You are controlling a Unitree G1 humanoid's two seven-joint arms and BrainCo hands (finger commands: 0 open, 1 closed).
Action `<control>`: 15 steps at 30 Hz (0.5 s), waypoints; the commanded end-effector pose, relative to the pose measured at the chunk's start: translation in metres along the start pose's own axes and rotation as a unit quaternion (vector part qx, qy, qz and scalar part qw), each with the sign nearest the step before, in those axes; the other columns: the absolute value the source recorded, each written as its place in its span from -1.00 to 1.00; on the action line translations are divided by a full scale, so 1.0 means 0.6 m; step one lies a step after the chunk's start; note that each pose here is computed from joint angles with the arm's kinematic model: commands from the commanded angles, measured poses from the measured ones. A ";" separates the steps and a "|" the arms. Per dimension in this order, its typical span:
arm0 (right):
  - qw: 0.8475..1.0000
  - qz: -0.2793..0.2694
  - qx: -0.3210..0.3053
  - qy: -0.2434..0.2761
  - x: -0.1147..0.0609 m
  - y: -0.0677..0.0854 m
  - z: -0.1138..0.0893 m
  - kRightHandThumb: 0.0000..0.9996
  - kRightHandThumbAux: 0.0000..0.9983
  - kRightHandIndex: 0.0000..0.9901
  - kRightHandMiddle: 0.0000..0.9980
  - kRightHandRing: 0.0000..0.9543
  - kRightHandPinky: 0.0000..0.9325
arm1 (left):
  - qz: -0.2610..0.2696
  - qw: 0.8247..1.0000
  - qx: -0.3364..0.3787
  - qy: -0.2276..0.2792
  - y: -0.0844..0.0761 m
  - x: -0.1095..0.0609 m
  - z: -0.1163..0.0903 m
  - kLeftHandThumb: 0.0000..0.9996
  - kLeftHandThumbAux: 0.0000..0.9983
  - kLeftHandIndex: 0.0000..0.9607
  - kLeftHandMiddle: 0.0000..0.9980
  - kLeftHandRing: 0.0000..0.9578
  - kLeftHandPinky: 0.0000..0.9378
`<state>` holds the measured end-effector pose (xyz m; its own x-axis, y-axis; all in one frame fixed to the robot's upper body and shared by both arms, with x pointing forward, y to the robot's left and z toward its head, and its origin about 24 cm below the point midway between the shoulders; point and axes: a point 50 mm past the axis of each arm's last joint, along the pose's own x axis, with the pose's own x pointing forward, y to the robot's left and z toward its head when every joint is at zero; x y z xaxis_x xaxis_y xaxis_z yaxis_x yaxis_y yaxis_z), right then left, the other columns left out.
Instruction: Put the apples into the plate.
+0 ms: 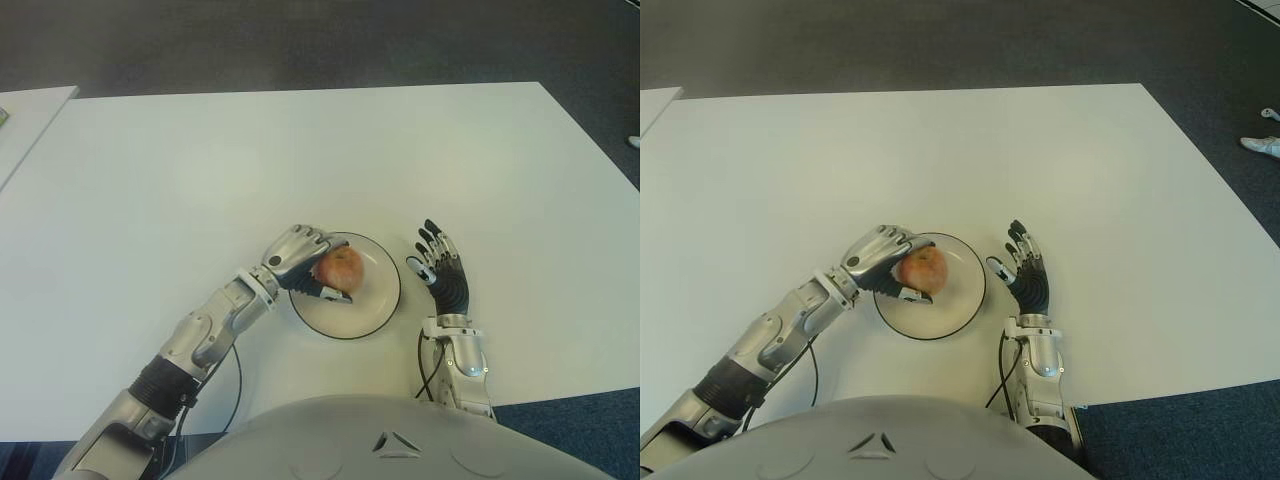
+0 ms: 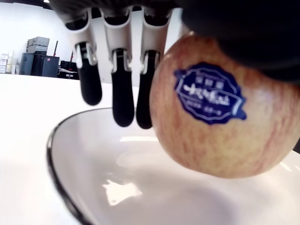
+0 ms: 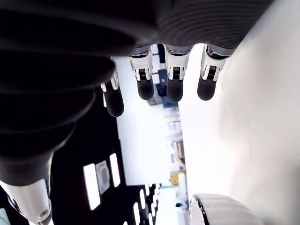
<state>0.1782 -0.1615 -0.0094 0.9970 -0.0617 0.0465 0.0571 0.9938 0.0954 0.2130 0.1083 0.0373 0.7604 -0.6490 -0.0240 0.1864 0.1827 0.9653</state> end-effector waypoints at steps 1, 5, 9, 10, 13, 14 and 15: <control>1.000 -0.002 0.004 0.030 -0.008 0.001 -0.017 -0.39 0.33 -0.68 -0.83 -0.84 -0.76 | -0.001 1.000 0.002 0.002 0.002 -0.001 -0.001 -0.43 -0.32 -0.37 -0.25 -0.31 -0.34; 1.000 -0.002 0.002 0.030 -0.008 0.001 -0.017 -0.39 0.34 -0.67 -0.83 -0.84 -0.76 | 0.005 1.000 0.004 0.000 0.003 -0.001 0.000 -0.46 -0.33 -0.39 -0.33 -0.38 -0.41; 1.000 -0.001 0.001 0.030 -0.009 0.000 -0.017 -0.39 0.34 -0.67 -0.82 -0.83 -0.74 | 0.009 1.000 0.005 -0.002 0.004 -0.002 0.001 -0.47 -0.35 -0.41 -0.41 -0.47 -0.48; 1.000 -0.001 0.001 0.030 -0.009 0.000 -0.017 -0.38 0.34 -0.67 -0.82 -0.83 -0.73 | 0.010 1.000 0.005 -0.003 0.004 -0.002 0.001 -0.47 -0.36 -0.42 -0.46 -0.52 -0.53; 1.000 0.000 0.001 0.030 -0.009 0.001 -0.017 -0.35 0.34 -0.67 -0.81 -0.82 -0.71 | 0.013 1.000 0.007 -0.003 0.004 -0.003 0.001 -0.47 -0.38 -0.47 -0.57 -0.64 -0.65; 1.000 0.000 0.001 0.029 -0.009 0.001 -0.017 -0.34 0.35 -0.66 -0.81 -0.81 -0.71 | 0.014 1.000 0.007 -0.003 0.004 -0.003 0.001 -0.48 -0.39 -0.51 -0.64 -0.71 -0.72; 1.000 0.000 0.002 0.029 -0.009 0.001 -0.017 -0.33 0.35 -0.66 -0.81 -0.81 -0.71 | 0.014 1.000 0.008 -0.002 0.005 -0.004 0.000 -0.48 -0.39 -0.55 -0.68 -0.75 -0.76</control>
<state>0.1787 -0.1612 -0.0094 0.9971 -0.0605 0.0469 0.0559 0.9939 0.0949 0.2124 0.1084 0.0383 0.7604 -0.6493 -0.0149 0.1760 0.1839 0.9671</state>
